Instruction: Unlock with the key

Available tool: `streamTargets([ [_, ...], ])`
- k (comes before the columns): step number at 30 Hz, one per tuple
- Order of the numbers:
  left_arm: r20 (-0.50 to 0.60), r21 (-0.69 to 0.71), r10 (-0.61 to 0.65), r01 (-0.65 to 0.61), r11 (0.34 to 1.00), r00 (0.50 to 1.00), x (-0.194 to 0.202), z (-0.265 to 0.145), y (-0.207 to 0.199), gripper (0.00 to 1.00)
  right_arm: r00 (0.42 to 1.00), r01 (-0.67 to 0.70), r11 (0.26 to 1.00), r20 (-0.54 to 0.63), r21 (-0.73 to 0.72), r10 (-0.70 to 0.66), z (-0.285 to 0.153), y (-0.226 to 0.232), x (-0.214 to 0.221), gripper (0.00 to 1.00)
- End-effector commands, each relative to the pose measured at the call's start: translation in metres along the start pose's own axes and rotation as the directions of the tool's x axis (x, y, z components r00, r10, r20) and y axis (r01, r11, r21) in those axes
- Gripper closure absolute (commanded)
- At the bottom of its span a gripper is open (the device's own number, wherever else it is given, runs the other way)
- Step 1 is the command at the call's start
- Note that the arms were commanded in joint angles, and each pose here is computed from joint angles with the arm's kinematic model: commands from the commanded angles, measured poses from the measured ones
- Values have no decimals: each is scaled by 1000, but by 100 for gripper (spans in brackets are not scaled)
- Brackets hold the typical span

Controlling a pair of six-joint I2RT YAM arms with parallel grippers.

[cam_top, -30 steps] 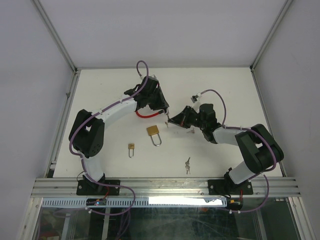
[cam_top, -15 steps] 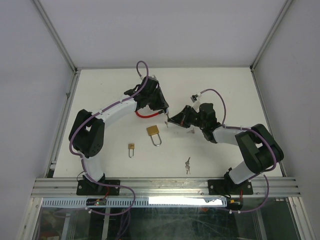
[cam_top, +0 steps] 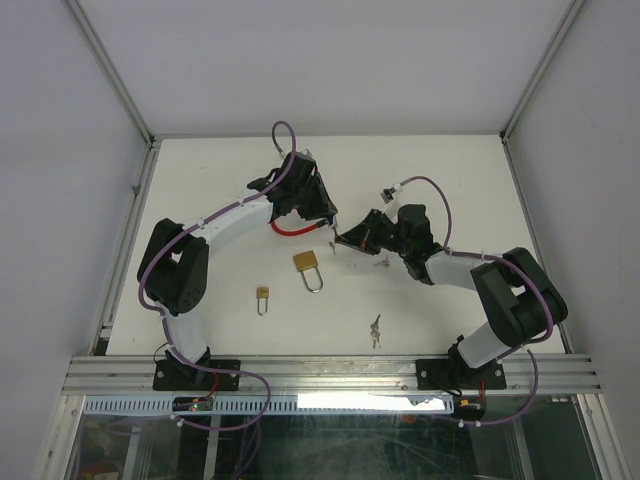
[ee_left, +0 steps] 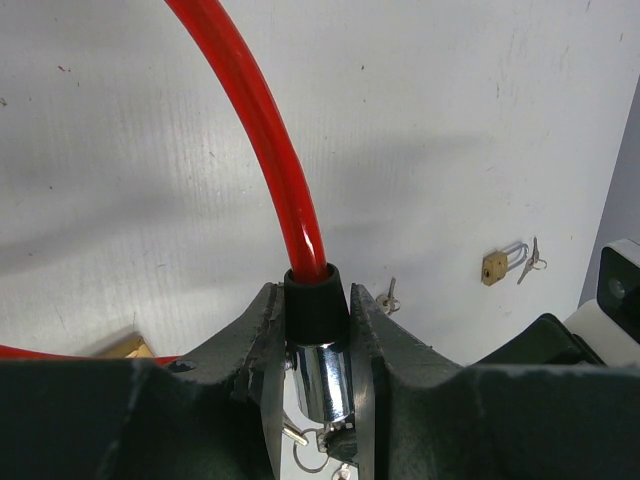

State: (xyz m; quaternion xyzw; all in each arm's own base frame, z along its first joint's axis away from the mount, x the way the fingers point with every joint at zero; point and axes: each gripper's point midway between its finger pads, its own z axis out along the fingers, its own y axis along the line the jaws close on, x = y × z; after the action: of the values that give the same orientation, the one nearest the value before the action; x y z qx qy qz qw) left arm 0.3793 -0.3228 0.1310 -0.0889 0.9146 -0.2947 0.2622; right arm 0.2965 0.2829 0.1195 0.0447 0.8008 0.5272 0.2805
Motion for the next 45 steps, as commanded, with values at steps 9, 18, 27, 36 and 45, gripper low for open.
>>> streamTargets([
  [9, 62, 108, 0, -7, 994, 998, -20, -25, -33, 100, 998, 58, 998, 37, -32, -57, 5, 20, -19, 100],
  [18, 60, 107, 4, -10, 994, 998, -19, -25, -32, 100, 997, 74, 997, 27, -9, -74, 7, 17, -21, 100],
  [27, 62, 105, 6, -13, 994, 998, -19, -25, -32, 100, 996, 89, 996, 21, 8, -89, 6, 16, -21, 100],
  [36, 54, 108, 6, -12, 994, 999, -14, -24, -35, 100, 996, 82, 997, 39, 4, -83, 6, 20, -26, 100],
  [45, 32, 95, -1, -2, 995, 999, 0, -25, -29, 100, 992, 73, 997, 103, -11, -72, 6, 27, -46, 100],
])
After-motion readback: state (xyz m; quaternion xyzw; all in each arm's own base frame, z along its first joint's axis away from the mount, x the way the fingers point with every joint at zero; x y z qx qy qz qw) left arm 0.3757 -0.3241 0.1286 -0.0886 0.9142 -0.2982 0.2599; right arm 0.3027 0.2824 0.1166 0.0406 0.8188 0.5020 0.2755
